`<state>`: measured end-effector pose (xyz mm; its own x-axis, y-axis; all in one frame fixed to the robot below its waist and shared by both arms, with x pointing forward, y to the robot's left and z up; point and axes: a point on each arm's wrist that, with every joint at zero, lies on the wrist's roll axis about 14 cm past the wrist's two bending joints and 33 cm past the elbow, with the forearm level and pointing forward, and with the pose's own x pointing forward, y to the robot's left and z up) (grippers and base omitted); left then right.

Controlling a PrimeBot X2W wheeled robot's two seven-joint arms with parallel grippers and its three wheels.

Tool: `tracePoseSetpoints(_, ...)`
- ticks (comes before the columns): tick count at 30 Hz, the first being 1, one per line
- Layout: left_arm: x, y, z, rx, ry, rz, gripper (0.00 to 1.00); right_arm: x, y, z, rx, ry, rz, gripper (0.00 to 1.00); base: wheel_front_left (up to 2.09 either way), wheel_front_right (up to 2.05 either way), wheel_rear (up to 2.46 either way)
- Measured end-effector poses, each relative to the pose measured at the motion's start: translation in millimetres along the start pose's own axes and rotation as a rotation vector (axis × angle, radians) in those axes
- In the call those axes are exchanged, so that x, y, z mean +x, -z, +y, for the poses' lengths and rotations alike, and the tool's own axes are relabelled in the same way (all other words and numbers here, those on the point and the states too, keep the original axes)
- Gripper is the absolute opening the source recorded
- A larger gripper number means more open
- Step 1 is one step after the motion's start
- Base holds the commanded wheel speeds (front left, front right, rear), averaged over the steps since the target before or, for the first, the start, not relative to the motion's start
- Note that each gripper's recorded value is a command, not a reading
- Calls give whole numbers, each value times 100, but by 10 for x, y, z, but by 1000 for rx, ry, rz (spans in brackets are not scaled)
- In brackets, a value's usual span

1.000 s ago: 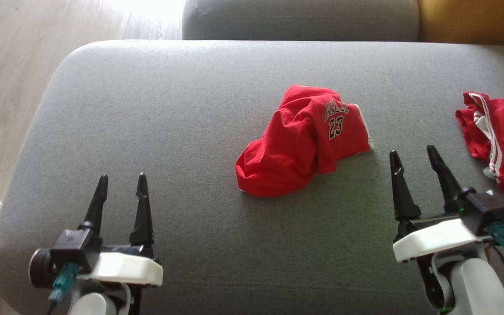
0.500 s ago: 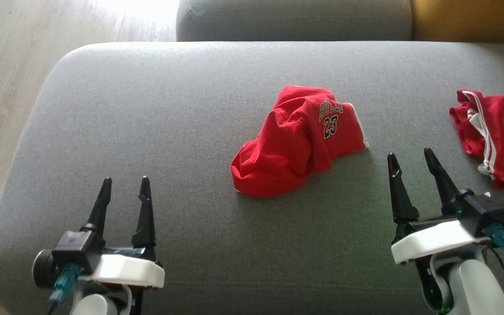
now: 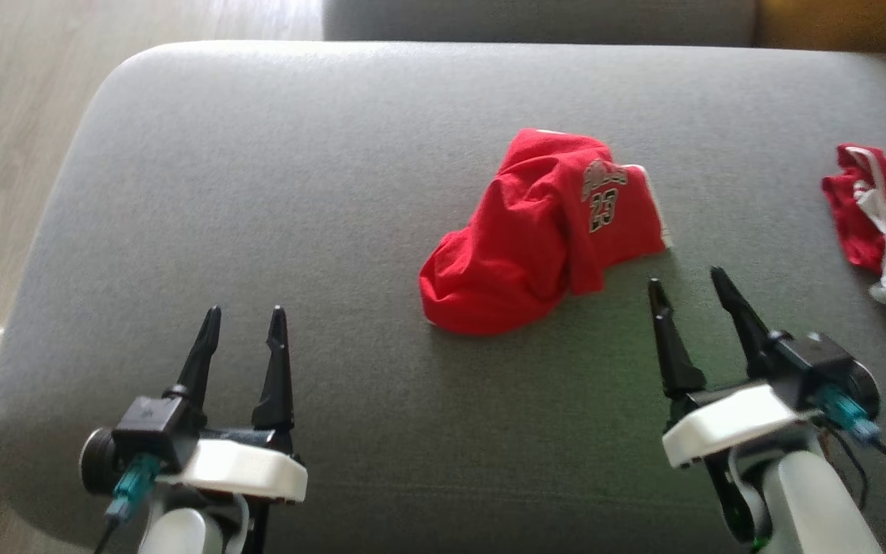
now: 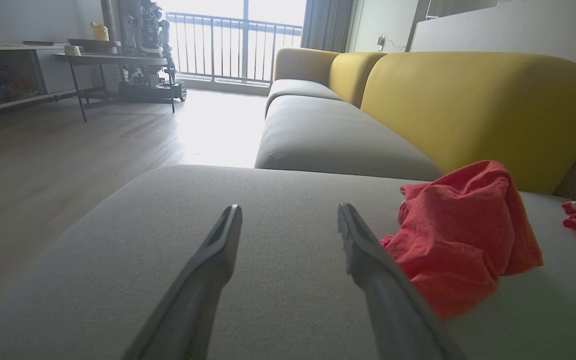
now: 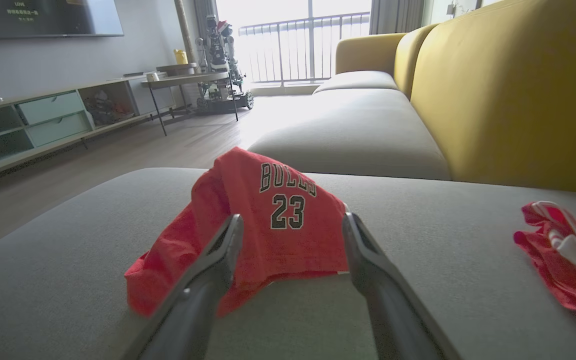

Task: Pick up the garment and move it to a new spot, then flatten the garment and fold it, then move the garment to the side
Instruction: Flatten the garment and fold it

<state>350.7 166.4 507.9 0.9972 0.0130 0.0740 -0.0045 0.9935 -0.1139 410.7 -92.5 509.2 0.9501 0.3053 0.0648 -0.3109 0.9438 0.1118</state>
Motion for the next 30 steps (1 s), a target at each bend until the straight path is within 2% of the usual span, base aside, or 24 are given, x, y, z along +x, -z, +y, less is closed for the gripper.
tracePoseSetpoints(7,36,29,59,-16,-29,11,100,292,141,210,-23,-79,40,100,0,0,0)
tracePoseSetpoints(16,30,66,274,-6,-102,29,100,603,780,396,-64,-158,228,100,0,0,0)
tracePoseSetpoints(17,18,76,294,-4,-109,33,100,618,834,396,-79,-164,243,58,0,0,0)
tracePoseSetpoints(18,7,83,313,-2,-116,36,100,636,871,378,-95,-166,253,5,0,0,0)
tracePoseSetpoints(19,-4,87,334,0,-125,38,100,653,898,349,-98,-158,261,0,0,0,0)
tracePoseSetpoints(24,-33,69,354,2,-133,34,100,749,807,146,-116,-96,222,0,0,0,0)
tracePoseSetpoints(30,-60,12,338,-10,-131,16,100,884,479,-23,-183,-48,136,0,0,0,0)
